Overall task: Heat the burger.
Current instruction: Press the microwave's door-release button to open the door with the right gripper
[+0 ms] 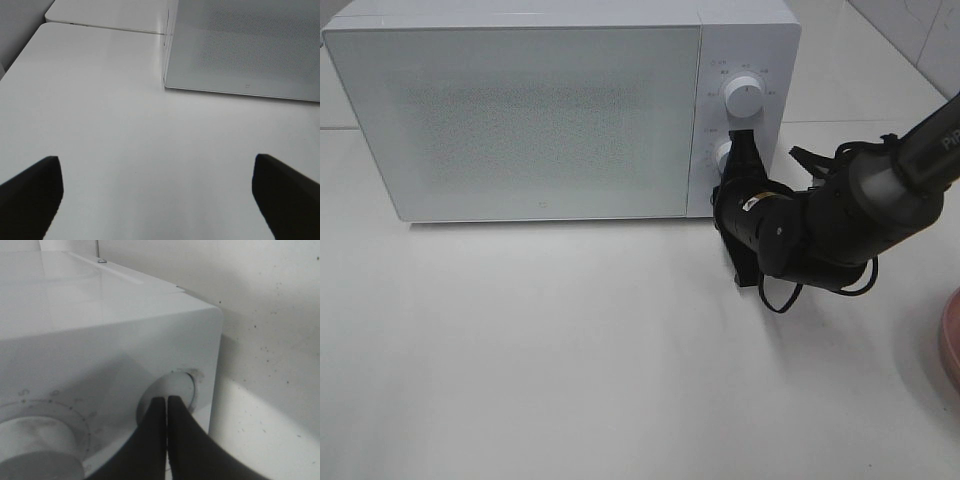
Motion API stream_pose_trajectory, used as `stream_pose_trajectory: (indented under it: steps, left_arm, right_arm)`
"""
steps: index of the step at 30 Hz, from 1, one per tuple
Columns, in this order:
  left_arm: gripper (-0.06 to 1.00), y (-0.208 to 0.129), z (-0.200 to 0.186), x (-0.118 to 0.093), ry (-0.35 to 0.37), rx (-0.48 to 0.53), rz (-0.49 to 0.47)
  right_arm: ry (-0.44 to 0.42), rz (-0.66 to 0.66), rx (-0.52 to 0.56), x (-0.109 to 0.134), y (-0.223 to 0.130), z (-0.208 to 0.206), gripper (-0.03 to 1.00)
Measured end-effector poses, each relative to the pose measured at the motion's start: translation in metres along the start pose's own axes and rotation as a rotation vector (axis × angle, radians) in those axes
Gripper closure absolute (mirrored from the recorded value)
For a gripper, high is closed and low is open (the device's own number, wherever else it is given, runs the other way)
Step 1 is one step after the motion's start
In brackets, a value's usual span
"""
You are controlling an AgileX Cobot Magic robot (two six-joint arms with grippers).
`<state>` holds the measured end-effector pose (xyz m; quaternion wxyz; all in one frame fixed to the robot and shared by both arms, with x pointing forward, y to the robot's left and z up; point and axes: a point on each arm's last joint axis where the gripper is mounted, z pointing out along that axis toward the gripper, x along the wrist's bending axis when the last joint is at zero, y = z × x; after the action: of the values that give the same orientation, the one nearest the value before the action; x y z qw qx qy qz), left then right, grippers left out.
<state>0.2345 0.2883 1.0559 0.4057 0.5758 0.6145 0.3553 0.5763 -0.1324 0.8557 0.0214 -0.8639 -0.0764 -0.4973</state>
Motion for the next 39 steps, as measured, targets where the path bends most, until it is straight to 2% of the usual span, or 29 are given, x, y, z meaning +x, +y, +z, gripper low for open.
stream_pose_trajectory:
  steps: [17, 39]
  left_arm:
    - [-0.02, 0.000, 0.000, 0.000, 0.000, 0.000, 0.000]
    - [-0.02, 0.000, 0.000, 0.000, 0.000, 0.000, 0.000]
  right_arm:
    - [-0.002, 0.006, -0.001, 0.004, 0.002, -0.002, 0.97]
    - [0.070, 0.015, -0.096, 0.000, -0.006, 0.017, 0.97]
